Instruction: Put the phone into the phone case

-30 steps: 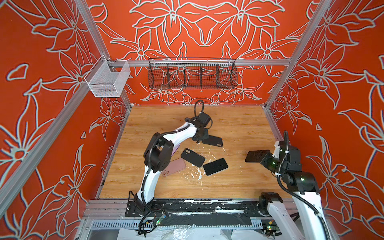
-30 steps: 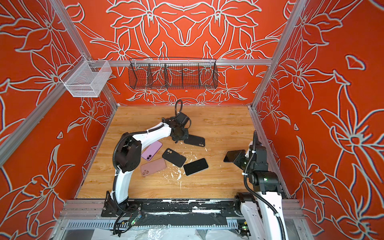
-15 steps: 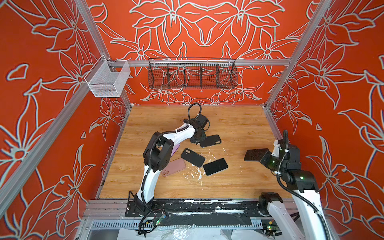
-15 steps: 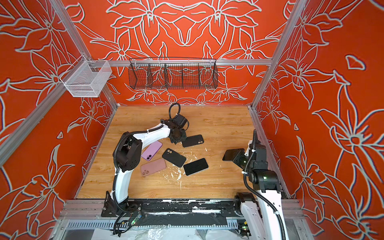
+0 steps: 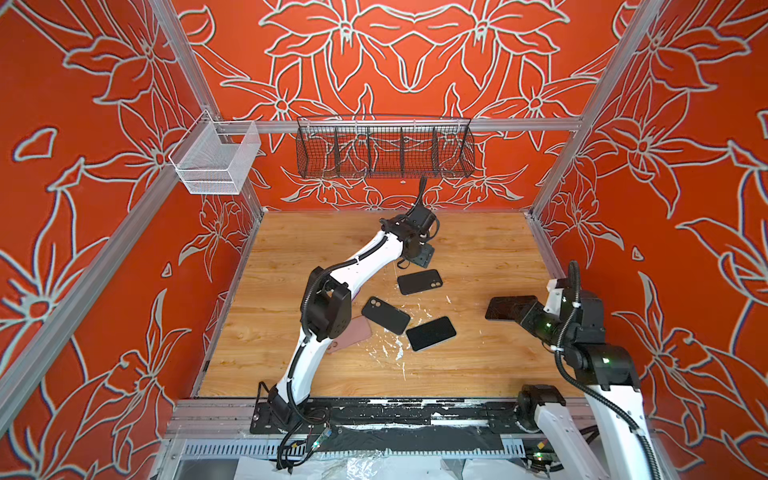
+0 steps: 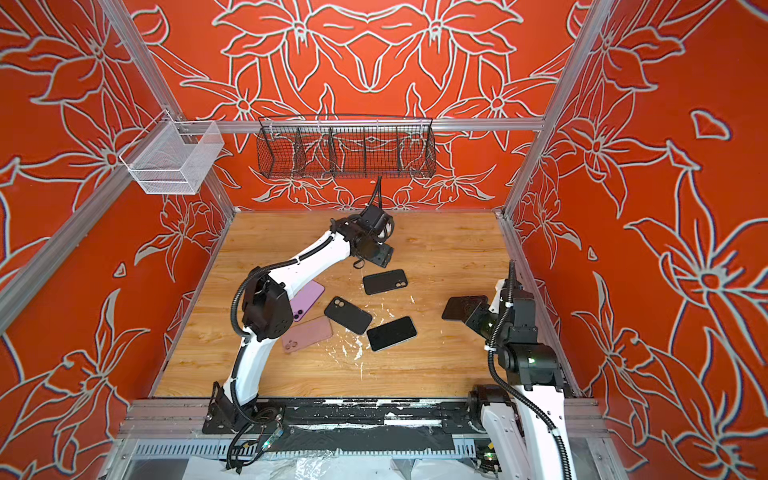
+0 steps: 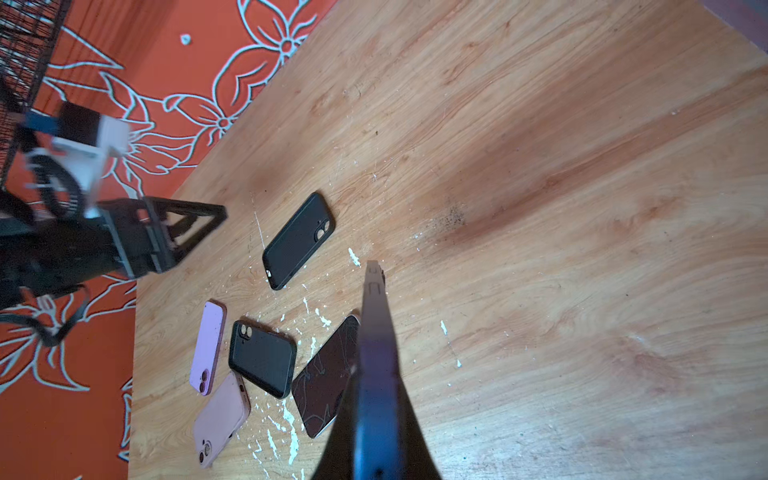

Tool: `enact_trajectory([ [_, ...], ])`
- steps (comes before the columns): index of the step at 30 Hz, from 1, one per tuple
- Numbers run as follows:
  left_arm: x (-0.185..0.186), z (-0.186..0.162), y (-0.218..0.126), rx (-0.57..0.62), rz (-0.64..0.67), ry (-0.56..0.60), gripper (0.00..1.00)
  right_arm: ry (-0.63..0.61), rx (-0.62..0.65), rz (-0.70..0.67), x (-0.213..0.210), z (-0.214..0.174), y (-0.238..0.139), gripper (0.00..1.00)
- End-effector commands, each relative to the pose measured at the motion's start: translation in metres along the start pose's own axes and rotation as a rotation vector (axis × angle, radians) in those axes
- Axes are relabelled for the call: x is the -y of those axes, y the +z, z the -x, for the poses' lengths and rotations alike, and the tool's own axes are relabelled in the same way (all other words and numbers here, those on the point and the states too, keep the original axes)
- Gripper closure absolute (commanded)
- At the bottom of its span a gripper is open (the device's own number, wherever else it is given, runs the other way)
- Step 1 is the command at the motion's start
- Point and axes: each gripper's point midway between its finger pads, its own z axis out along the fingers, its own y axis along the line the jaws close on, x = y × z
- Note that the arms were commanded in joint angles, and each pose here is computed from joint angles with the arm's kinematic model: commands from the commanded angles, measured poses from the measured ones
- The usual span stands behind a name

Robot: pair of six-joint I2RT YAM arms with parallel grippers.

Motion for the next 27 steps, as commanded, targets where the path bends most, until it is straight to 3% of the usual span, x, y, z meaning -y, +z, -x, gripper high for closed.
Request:
enact_trajectory([
  [1,-0.003,-0.038,0.031,-0.149,-0.015,0.157,0.23,-0.005,0.034,0.06,-0.012,0.007,-0.005,1.0],
  [6,0.001,-0.041,0.044,-0.169,-0.043,0.224,0.21,-0.006,0.032,0.07,-0.016,0.009,-0.006,1.0],
  [17,-0.002,-0.04,0.076,-0.189,-0.051,0.24,0.27,0.007,0.021,0.078,-0.016,0.007,-0.004,1.0],
  [27,0.002,-0.043,0.092,-0.211,-0.089,0.229,0.54,0.009,0.015,0.083,-0.018,0.007,-0.002,1.0],
])
